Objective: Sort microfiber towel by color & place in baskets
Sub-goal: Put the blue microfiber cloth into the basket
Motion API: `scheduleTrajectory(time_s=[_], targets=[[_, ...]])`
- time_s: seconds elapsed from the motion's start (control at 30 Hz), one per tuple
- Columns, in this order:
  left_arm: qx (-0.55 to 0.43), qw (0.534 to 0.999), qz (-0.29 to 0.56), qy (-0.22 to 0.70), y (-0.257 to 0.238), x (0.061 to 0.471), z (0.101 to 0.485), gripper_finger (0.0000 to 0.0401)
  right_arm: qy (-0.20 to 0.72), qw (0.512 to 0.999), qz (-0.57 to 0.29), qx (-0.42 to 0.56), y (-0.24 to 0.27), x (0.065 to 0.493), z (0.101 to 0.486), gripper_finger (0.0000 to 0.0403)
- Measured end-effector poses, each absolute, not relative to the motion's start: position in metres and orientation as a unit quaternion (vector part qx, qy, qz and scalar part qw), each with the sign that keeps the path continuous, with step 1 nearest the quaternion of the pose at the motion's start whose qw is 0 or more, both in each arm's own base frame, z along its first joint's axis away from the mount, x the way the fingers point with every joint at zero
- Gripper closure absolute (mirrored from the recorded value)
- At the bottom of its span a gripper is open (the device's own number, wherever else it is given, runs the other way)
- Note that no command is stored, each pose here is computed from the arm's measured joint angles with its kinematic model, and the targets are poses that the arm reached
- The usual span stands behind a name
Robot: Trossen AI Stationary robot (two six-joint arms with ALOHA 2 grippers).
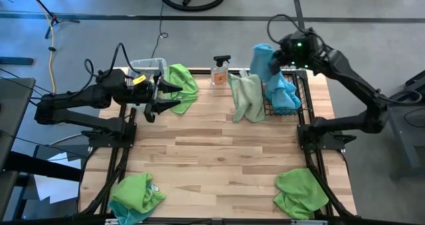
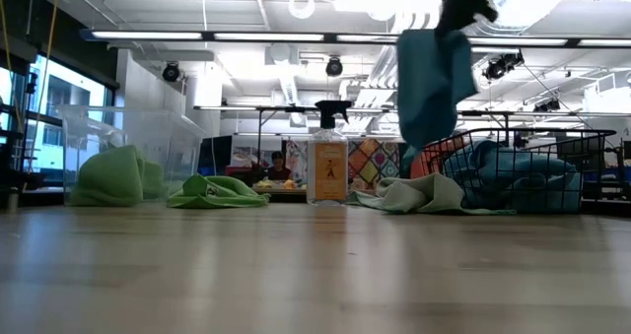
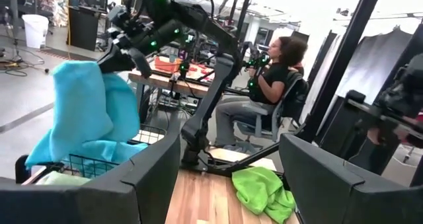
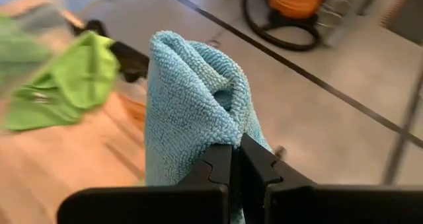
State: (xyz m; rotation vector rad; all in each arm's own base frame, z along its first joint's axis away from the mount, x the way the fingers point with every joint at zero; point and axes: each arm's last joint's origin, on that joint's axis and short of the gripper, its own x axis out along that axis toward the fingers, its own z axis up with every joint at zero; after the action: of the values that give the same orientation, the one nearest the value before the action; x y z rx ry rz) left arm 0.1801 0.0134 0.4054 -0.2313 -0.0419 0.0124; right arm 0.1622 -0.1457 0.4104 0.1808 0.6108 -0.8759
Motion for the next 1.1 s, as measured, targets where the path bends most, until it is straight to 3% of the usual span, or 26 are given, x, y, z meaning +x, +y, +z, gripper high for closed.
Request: scheduleTrajectory(time_s=[0.37,0.63,0.87,1.1], targets=[[-0.116,0.993,0.009,-0.015,0.014,0.184,0.403,0.0155,0.241,0.825,-0.503,0.085,-0.134,0.102,0.448,0.0403],[-0.116,0.993,0.009,-0.012,0.014,0.186,0.402,0.0155,0.193,0.829,-0.519,0.079,-0.125,0.09,0.489,0.0403],[-0.116,0.993,0.009,-0.012,0.014,0.186,0.402,0.0155,0.228,0.824,-0.503,0.123,-0.137,0.1,0.479,0.0403],[-0.116,0.993,0.009,-0.012,0.014,0.186,0.402,0.0155,0.352,0.77,-0.503,0.175,-0.148,0.107,0.449,0.0403]])
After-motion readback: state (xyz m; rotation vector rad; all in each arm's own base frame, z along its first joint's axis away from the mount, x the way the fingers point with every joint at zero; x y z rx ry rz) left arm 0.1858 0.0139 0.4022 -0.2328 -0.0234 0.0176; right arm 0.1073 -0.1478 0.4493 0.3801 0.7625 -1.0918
